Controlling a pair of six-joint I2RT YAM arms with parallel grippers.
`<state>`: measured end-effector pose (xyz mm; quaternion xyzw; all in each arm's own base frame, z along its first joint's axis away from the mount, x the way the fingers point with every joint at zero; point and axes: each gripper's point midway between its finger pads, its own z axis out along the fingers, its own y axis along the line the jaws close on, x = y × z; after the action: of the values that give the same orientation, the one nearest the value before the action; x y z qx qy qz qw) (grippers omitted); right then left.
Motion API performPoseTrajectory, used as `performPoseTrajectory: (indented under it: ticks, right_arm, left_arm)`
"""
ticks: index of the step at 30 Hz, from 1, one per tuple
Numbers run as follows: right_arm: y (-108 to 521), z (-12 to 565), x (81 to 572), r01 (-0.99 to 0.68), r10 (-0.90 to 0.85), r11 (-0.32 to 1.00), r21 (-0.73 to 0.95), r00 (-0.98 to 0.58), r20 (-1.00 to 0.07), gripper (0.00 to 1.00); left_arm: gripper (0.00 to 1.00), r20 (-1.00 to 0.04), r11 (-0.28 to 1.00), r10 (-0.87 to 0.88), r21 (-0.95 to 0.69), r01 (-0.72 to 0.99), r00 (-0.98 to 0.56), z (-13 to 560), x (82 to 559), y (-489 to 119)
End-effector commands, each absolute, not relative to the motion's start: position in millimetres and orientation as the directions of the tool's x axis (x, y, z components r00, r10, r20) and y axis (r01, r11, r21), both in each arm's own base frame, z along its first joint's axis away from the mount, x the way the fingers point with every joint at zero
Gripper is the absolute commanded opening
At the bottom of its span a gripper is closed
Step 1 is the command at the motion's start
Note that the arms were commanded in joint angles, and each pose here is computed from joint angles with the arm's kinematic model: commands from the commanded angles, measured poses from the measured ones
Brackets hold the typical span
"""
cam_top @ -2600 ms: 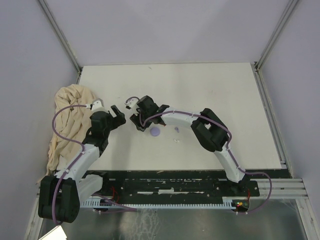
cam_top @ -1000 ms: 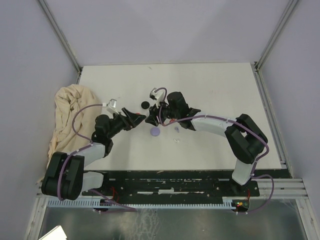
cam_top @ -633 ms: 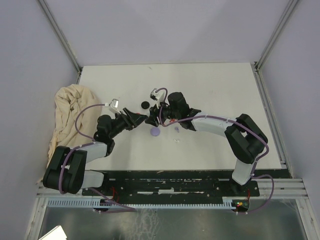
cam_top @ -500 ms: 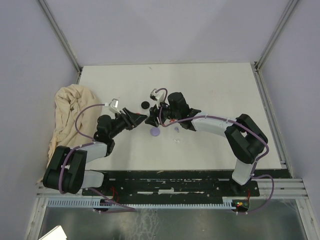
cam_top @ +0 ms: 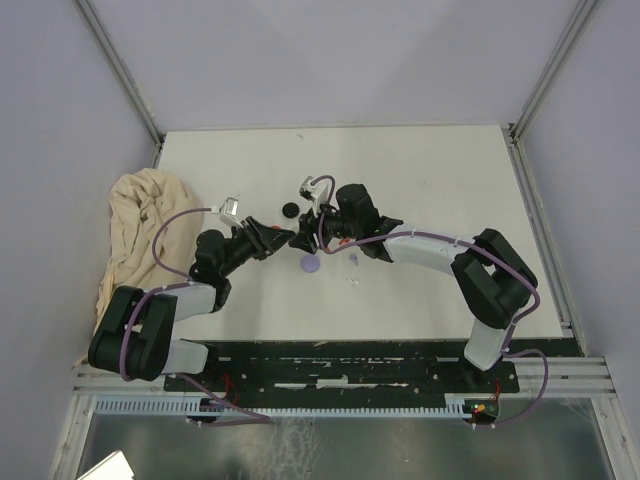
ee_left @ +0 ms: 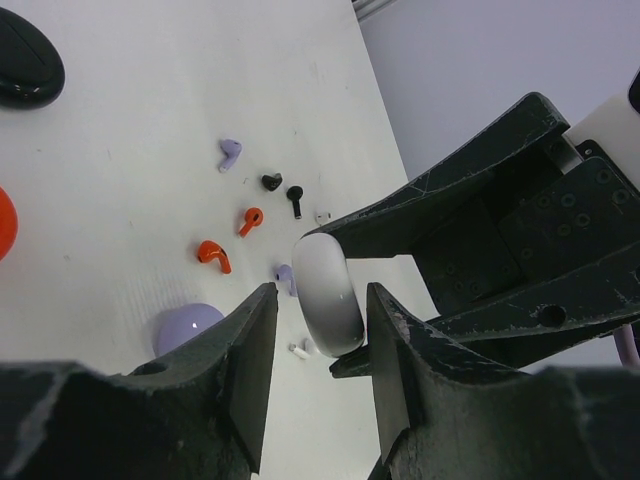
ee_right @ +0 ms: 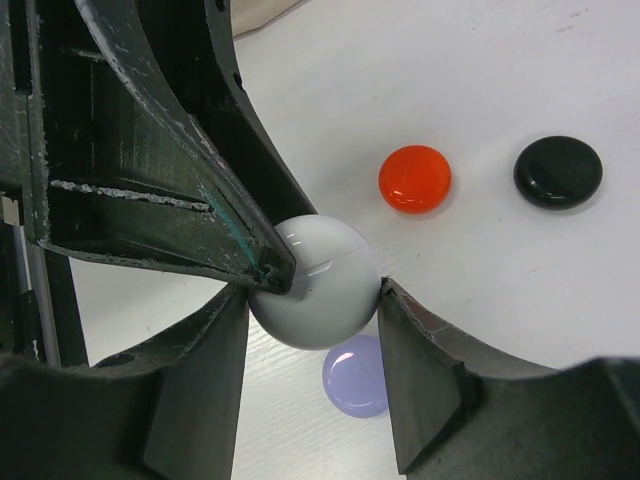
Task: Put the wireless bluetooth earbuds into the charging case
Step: Pick up the charging case at the center of the board.
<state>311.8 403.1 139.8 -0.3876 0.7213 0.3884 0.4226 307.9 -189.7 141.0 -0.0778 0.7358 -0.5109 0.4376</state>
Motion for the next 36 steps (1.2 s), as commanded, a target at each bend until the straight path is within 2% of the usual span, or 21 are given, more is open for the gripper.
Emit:
performPoseTrajectory:
  ticks: [1, 22, 34, 36]
  right_arm:
    - [407.4, 169.5, 311.4, -0.908, -0.171, 0.363, 0.210, -0.286, -0.943, 0.21]
    - [406.2, 165.7, 311.6, -0.907, -0.176, 0.366, 0.210, -0.289, -0.941, 0.20]
    - [406.2, 165.1, 311.8, -0.906, -0.176, 0.367, 0.211, -0.290, -0.941, 0.21]
    - [405.8, 165.5, 312.9, -0.904, -0.174, 0.371, 0.212, -0.292, -0.941, 0.26]
  left_arm:
    - [0.47, -0.576, 0.430, -0.576, -0.817, 0.383, -0.581, 158.9, 310.0, -193.8]
    - [0.42, -0.582, 0.435, -0.600, -0.813, 0.387, -0.549, 165.6, 309.2, -189.2]
    - [0.25, -0.581, 0.431, -0.599, -0.814, 0.390, -0.551, 165.4, 308.6, -189.7]
    - [0.19, -0.582, 0.430, -0.599, -0.813, 0.391, -0.550, 165.8, 308.7, -189.9]
